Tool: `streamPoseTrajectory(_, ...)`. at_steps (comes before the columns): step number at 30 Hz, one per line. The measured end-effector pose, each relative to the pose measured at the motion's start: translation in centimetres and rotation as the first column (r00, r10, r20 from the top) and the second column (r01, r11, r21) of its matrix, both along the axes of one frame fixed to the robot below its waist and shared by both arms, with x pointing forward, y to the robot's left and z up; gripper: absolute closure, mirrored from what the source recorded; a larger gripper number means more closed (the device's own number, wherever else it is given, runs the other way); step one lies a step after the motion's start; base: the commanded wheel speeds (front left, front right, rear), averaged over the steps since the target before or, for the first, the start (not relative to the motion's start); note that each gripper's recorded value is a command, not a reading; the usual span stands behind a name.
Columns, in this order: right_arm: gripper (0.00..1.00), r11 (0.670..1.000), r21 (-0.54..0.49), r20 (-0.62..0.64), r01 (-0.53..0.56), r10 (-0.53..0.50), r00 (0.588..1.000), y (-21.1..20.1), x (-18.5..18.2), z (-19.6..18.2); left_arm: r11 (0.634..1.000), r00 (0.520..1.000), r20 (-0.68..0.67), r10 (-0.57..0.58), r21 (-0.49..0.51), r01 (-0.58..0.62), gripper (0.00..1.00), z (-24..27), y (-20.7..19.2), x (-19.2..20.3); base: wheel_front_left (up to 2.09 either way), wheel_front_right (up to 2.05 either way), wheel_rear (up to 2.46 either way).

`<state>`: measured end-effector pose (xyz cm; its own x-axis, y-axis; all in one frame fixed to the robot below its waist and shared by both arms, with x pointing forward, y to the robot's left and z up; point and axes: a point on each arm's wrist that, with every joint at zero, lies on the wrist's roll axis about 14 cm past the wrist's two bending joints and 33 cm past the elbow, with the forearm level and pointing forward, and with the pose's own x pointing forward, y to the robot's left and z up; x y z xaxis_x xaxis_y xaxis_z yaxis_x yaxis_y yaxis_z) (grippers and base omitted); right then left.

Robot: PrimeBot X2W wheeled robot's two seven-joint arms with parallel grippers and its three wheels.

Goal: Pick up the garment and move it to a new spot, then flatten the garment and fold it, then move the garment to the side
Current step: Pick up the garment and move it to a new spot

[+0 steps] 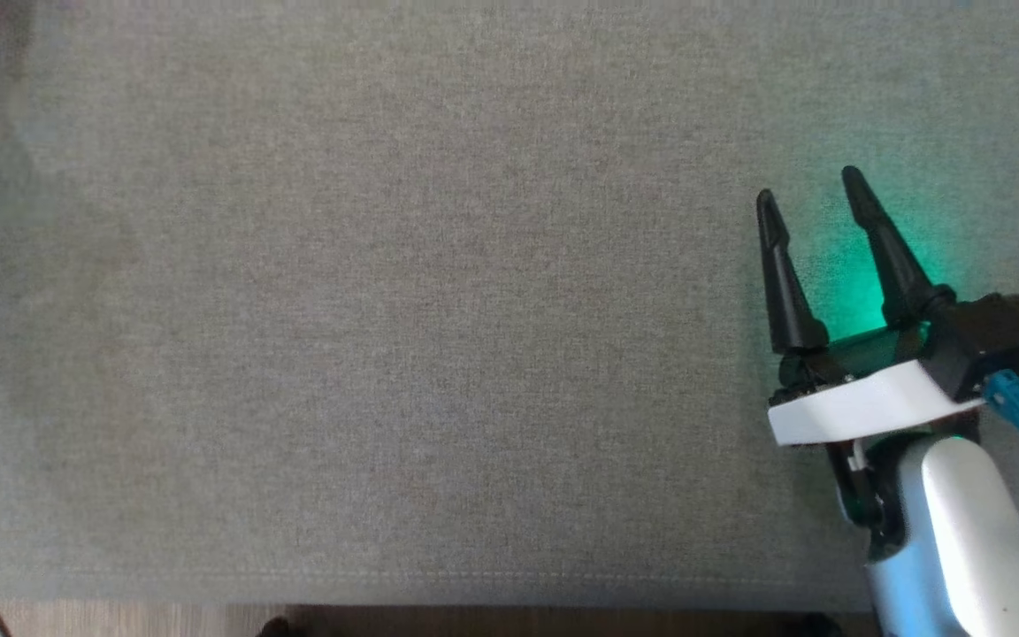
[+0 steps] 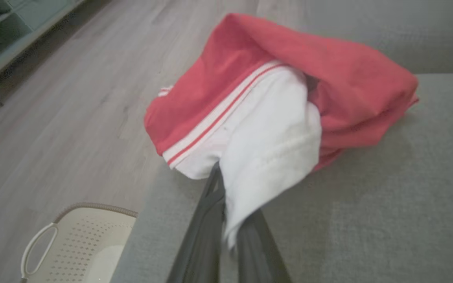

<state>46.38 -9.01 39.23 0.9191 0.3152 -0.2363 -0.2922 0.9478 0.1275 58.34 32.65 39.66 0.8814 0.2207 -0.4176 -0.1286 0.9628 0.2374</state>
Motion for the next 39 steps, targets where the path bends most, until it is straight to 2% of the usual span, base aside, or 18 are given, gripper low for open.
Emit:
streamPoseTrajectory(6, 0.00, 1.000, 0.020, 0.038, 0.003, -0.004, 0.999, 0.1, -0.4, 1.8, 0.998, 0.995, 0.099, -0.022, 0.063, 0.016, 1.00, 5.3, 0.7, 0.7, 0.00, 0.00, 0.00)
streamPoseTrajectory(11, 0.00, 0.999, 0.042, 0.082, 0.012, -0.015, 0.996, -0.1, -1.1, 4.0, 0.989, 0.975, 0.187, -0.119, 0.112, 0.100, 1.00, 10.9, -0.9, 1.3, 0.00, 0.00, 0.00)
streamPoseTrajectory(17, 0.00, 0.997, 0.076, 0.147, 0.030, -0.040, 0.988, -0.7, -2.3, 7.0, 0.953, 0.908, 0.310, -0.281, 0.199, 0.228, 1.00, 19.3, -5.0, 1.6, 0.00, 0.00, 0.00)
streamPoseTrajectory(21, 0.00, 0.994, 0.094, 0.191, 0.058, -0.075, 0.979, -1.7, -3.4, 8.9, 0.918, 0.844, 0.370, -0.389, 0.236, 0.320, 1.00, 23.8, -9.7, 1.0, 0.00, 0.00, 0.00)
streamPoseTrajectory(27, 0.00, 0.984, 0.101, 0.207, 0.146, -0.164, 0.964, -4.8, -5.6, 9.9, 0.824, 0.692, 0.451, -0.563, 0.245, 0.511, 1.00, 28.2, -20.2, -0.4, 0.00, 0.00, 0.00)
streamPoseTrajectory(33, 0.00, 0.966, 0.107, 0.233, 0.235, -0.254, 0.939, -8.0, -7.0, 10.8, 0.680, 0.549, 0.472, -0.690, 0.162, 0.715, 1.00, 26.9, -31.1, -3.6, 0.00, 0.00, 0.00)
streamPoseTrajectory(37, 0.00, 0.957, 0.107, 0.225, 0.271, -0.289, 0.931, -9.2, -7.5, 10.4, 0.601, 0.497, 0.473, -0.727, 0.088, 0.795, 1.00, 24.6, -35.5, -5.5, 0.00, 0.00, 0.00)
streamPoseTrajectory(39, 0.00, 0.952, 0.114, 0.213, 0.283, -0.302, 0.929, -9.5, -7.6, 9.9, 0.587, 0.510, 0.463, -0.725, 0.028, 0.809, 1.00, 22.6, -36.7, -6.1, 0.00, 0.00, 0.00)
